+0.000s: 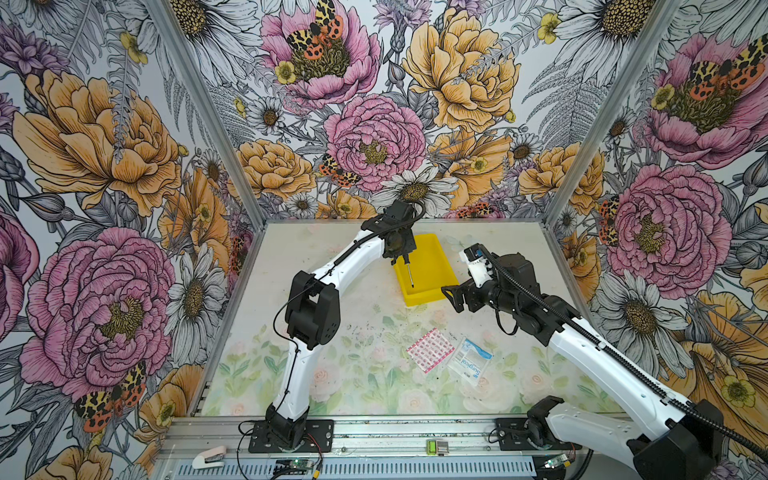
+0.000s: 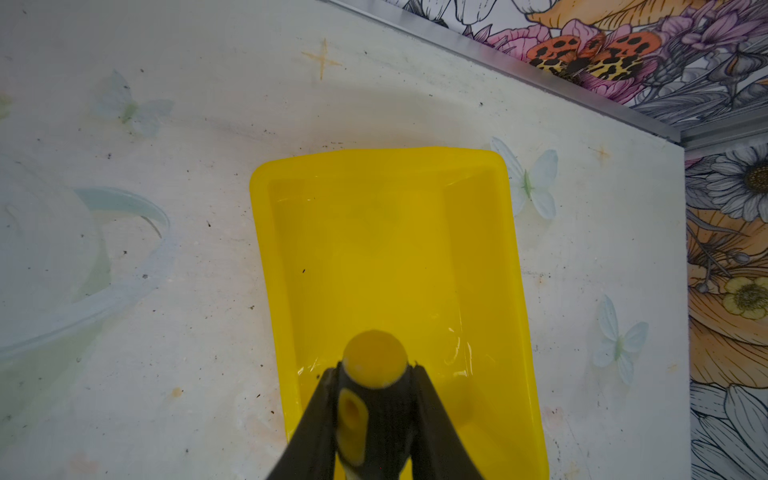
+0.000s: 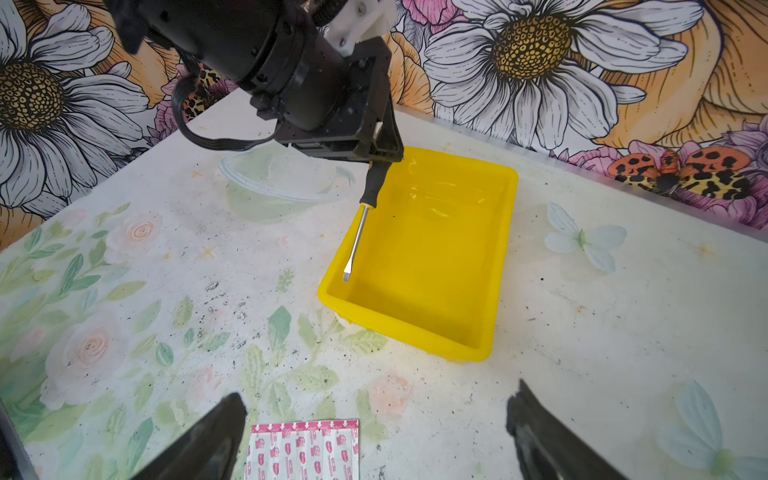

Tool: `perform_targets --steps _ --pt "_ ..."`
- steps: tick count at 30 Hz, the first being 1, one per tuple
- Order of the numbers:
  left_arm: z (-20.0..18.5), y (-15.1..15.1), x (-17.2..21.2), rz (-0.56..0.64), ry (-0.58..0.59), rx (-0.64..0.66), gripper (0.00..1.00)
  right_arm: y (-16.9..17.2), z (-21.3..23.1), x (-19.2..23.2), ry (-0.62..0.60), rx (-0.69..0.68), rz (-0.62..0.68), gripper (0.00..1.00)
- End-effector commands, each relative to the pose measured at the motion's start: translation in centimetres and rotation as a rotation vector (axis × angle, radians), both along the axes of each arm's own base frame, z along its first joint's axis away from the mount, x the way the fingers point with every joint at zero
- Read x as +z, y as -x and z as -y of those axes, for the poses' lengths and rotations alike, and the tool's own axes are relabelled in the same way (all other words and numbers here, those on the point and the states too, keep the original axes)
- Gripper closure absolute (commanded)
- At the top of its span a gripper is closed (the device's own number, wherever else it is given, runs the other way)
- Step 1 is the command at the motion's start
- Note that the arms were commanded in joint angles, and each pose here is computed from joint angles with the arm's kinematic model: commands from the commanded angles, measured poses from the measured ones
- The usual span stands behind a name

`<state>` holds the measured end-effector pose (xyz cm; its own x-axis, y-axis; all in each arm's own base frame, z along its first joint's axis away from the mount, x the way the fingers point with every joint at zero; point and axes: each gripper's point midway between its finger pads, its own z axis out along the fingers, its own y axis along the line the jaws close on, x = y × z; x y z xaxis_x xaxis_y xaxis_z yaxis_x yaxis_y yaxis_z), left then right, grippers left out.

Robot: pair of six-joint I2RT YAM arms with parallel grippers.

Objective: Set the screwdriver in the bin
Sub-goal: 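Lift the screwdriver with the left gripper and carry it over the yellow bin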

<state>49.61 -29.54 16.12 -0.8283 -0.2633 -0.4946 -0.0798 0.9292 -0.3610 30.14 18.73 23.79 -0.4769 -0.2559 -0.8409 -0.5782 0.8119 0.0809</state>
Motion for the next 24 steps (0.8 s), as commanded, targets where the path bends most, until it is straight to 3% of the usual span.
perform_targets --steps 1,24 --pt "1.0 -0.9 0.2 0.013 0.029 0.011 0.88 0.3 0.3 0.0 -0.01 -0.005 0.0 0.0" --pt "3.1 -2.9 -7.3 -0.07 0.01 0.037 0.86 -0.6 1.2 -0.7 -0.002 -0.048 -0.035 0.01"
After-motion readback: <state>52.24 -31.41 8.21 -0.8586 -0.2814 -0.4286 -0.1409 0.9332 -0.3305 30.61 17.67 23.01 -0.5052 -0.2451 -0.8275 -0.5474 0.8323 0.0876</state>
